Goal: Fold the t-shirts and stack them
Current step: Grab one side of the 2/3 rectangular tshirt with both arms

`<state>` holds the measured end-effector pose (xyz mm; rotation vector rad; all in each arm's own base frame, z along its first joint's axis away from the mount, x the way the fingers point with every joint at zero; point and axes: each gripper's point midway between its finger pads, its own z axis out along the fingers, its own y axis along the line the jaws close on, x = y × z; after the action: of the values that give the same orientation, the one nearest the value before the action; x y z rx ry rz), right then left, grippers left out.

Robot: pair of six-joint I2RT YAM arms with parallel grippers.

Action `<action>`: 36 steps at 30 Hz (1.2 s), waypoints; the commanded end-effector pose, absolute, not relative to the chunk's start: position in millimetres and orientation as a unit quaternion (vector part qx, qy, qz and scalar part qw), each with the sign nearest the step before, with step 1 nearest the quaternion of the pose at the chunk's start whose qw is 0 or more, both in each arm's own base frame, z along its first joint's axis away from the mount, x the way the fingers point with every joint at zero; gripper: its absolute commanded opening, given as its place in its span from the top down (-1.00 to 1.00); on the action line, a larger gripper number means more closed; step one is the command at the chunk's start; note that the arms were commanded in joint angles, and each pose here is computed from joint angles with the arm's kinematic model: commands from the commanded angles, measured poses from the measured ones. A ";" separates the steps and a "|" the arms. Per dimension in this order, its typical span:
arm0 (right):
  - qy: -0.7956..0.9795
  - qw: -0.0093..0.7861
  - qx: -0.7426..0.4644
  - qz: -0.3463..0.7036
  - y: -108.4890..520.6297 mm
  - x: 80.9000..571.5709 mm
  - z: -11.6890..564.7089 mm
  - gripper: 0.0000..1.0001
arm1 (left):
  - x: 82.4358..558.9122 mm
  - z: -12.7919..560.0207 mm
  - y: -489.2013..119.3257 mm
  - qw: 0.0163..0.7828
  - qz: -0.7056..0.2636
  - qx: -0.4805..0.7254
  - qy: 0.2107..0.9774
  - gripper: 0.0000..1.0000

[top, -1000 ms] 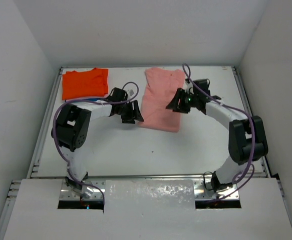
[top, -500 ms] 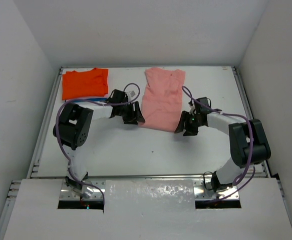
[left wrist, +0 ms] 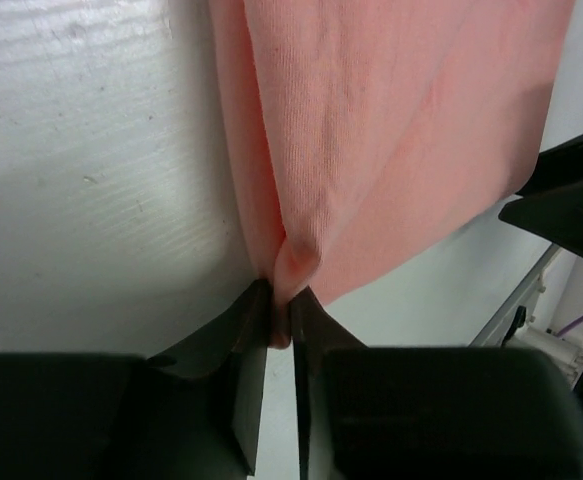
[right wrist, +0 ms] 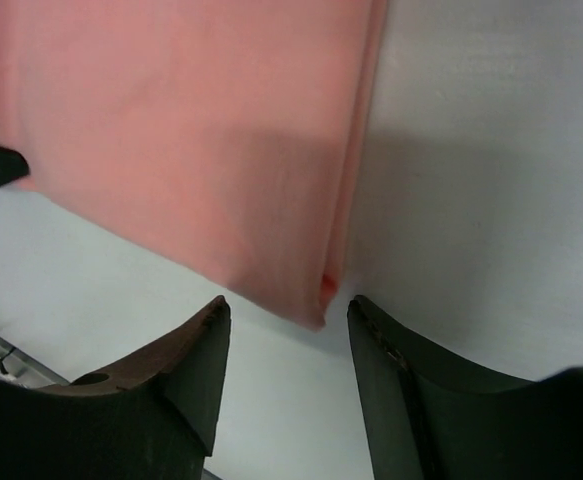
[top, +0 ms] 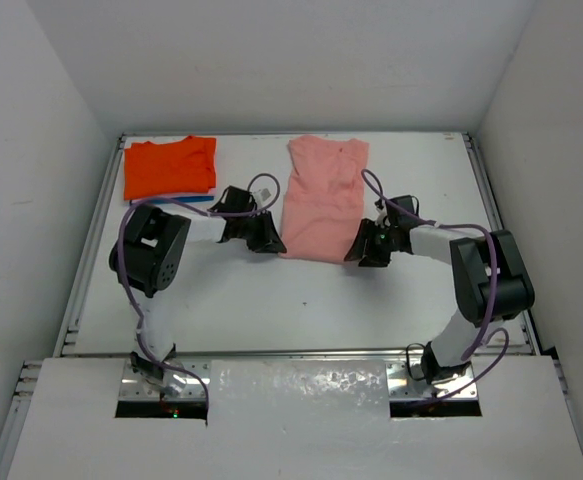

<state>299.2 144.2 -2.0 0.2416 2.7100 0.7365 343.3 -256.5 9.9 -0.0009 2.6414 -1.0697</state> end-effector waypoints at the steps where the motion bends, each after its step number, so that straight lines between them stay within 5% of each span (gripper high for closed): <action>1: 0.946 0.175 0.089 0.257 143.8 307.8 -12.2 0.01 | 329.8 -0.1 -260.0 0.129 -0.369 0.001 0.920 0.79; 3: 0.946 0.172 0.090 0.259 145.2 311.5 -16.8 0.12 | 328.4 -0.7 -259.5 0.128 -0.367 -0.001 0.921 0.89; 8: 0.947 0.160 0.096 0.260 145.9 307.7 -15.7 1.00 | 325.2 2.7 -257.5 0.129 -0.366 -0.008 0.922 1.00; 27: 0.953 0.164 0.056 0.247 123.6 211.2 31.8 1.00 | 247.2 84.5 -256.1 0.180 -0.425 -0.040 0.886 1.00; 36: 0.947 0.212 0.043 0.237 118.0 218.1 74.2 1.00 | 243.8 133.4 -260.3 0.214 -0.458 -0.059 0.861 1.00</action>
<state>207.5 130.1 62.6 0.1423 2.6419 0.7682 228.0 -258.7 109.2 -0.1261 2.4696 -1.2732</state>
